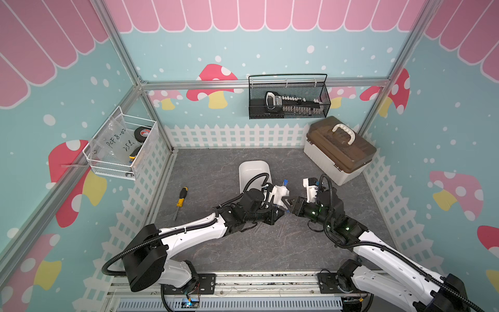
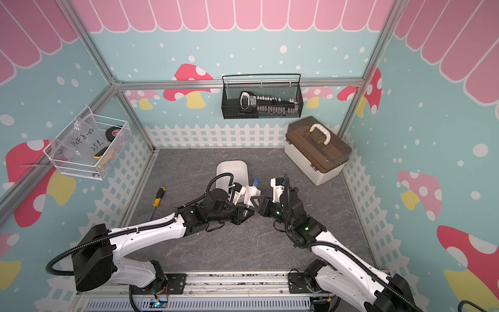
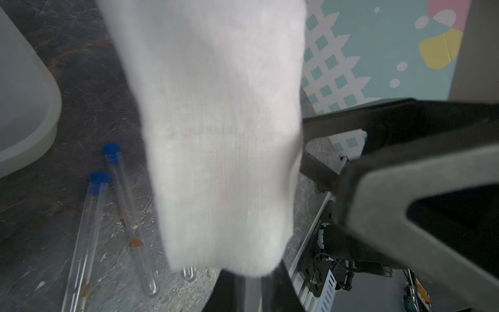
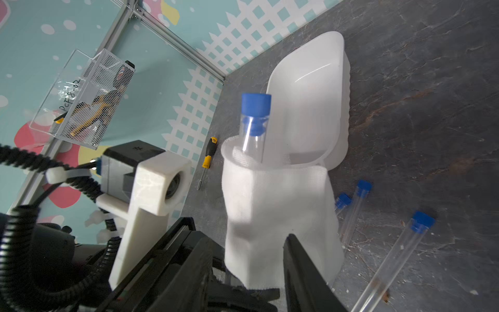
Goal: Wipe the exteriors of test tubes
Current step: Wipe the dirt from the test tube.
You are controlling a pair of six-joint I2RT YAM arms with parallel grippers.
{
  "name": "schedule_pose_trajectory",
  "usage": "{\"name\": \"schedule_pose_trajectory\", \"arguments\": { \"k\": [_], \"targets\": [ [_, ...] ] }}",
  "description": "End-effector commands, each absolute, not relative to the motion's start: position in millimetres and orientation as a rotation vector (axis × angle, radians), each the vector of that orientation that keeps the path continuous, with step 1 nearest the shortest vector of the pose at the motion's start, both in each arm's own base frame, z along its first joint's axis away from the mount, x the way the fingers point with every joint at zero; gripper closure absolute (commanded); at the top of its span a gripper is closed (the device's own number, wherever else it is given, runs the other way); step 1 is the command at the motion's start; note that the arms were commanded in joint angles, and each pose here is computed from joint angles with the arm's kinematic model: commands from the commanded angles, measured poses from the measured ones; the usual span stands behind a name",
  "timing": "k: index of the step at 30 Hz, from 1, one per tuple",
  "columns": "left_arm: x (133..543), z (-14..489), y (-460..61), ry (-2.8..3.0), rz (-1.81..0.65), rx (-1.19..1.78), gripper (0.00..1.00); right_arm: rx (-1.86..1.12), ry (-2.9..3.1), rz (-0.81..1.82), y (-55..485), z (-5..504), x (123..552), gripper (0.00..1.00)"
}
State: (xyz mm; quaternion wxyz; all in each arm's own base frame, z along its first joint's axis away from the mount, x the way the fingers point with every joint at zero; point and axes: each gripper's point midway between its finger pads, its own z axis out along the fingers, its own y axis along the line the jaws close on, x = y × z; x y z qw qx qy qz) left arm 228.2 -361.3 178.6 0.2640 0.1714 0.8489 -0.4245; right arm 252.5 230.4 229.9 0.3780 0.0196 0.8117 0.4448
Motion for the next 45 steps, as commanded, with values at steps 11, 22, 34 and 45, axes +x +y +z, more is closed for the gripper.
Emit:
{"name": "schedule_pose_trajectory", "arguments": {
  "k": [11,22,34,45],
  "targets": [
    [222,179,-366,2.297,-1.187,0.504,0.91,0.023,2.060,1.111,249,235,278,0.58],
    [232,193,-370,2.244,-1.250,0.472,0.91,0.019,2.085,1.177,256,223,271,0.85],
    [240,196,-364,2.227,-1.202,0.484,0.91,0.036,2.110,1.242,260,203,253,0.83],
    [248,204,-362,2.202,-1.188,0.471,0.91,0.022,2.119,1.264,268,198,246,0.82]
  ]
}}
